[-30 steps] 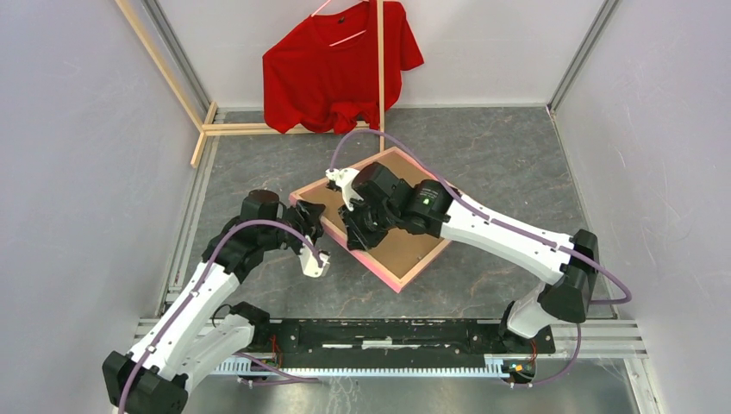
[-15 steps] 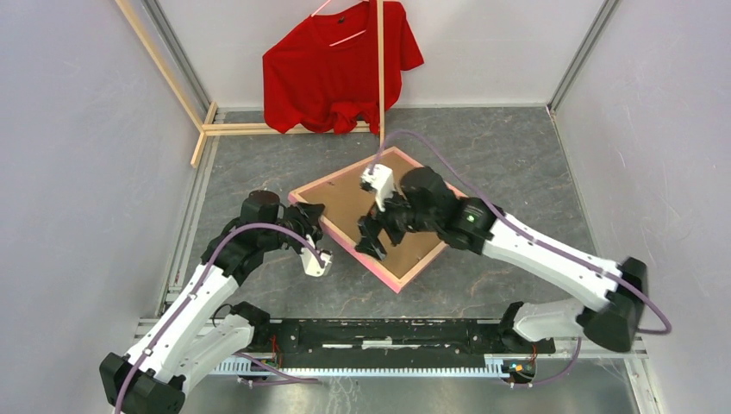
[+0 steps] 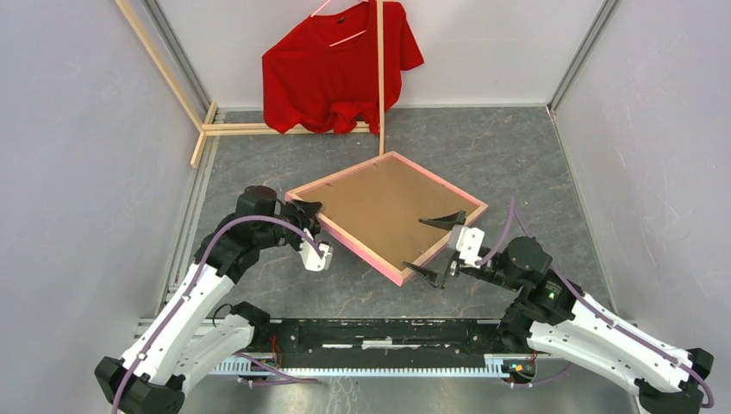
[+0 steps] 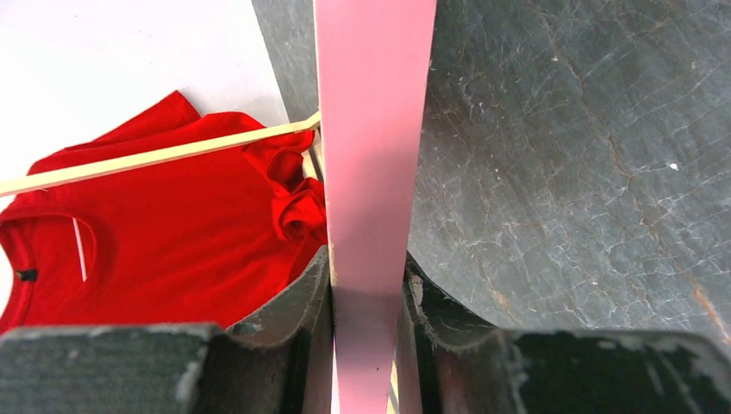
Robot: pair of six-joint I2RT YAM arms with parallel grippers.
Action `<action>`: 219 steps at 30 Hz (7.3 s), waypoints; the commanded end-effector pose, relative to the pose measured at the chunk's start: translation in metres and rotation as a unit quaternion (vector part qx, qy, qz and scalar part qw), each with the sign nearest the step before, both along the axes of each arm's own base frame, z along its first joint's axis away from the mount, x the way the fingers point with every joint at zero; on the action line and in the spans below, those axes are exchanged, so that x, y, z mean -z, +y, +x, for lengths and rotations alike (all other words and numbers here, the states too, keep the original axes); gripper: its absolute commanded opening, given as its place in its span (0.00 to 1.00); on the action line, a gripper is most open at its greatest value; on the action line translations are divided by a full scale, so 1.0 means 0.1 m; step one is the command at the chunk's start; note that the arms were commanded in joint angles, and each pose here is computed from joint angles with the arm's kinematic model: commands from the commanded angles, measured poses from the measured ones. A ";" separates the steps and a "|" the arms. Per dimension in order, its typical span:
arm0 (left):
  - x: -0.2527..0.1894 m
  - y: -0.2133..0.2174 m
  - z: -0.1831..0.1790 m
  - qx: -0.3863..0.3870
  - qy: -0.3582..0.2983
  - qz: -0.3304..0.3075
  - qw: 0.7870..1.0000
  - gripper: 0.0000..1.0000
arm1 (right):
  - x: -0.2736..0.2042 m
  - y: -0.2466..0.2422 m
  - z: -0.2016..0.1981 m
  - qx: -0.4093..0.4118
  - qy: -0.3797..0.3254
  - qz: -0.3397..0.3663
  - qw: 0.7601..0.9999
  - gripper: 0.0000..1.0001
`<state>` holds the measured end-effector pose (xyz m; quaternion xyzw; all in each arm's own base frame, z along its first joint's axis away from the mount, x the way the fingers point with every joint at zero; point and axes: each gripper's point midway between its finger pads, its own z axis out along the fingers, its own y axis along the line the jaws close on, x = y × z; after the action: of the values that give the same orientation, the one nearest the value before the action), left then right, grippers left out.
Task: Put the photo into the frame
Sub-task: Turn over the photo frame at the center of the board, then reset both arms
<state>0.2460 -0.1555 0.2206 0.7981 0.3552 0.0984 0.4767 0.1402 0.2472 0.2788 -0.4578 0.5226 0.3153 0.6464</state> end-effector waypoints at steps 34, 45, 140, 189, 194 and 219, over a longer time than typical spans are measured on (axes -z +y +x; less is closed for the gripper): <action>-0.37 0.22 -0.03 -0.095 0.060 -0.029 0.993 0.02 | 0.28 -0.13 0.17 0.020 -0.081 -0.141 0.987 0.82; -0.68 0.10 -0.02 -0.104 0.087 -0.093 0.986 0.05 | -0.28 -0.18 0.42 0.103 -0.139 -0.055 0.983 0.42; -0.23 0.27 0.69 -0.405 0.382 -0.253 0.791 0.94 | 2.26 -1.00 0.30 0.393 0.660 0.237 0.594 0.00; 0.51 0.96 1.37 -0.539 0.382 -0.288 0.694 1.00 | 1.32 -0.91 0.95 0.384 0.542 0.037 0.747 0.98; 0.84 1.15 1.40 -0.567 0.356 -0.290 0.684 1.00 | 1.26 -1.41 1.93 0.480 0.472 0.036 0.739 0.98; 1.37 1.34 1.57 -0.500 0.237 -0.562 0.614 1.00 | 1.99 -3.42 1.47 0.769 0.115 0.075 0.625 0.98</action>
<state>0.3892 -0.0184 0.0308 0.0720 0.8661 -0.0900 0.4864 0.2765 -0.0849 0.0307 0.1881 0.8121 -0.1987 0.5154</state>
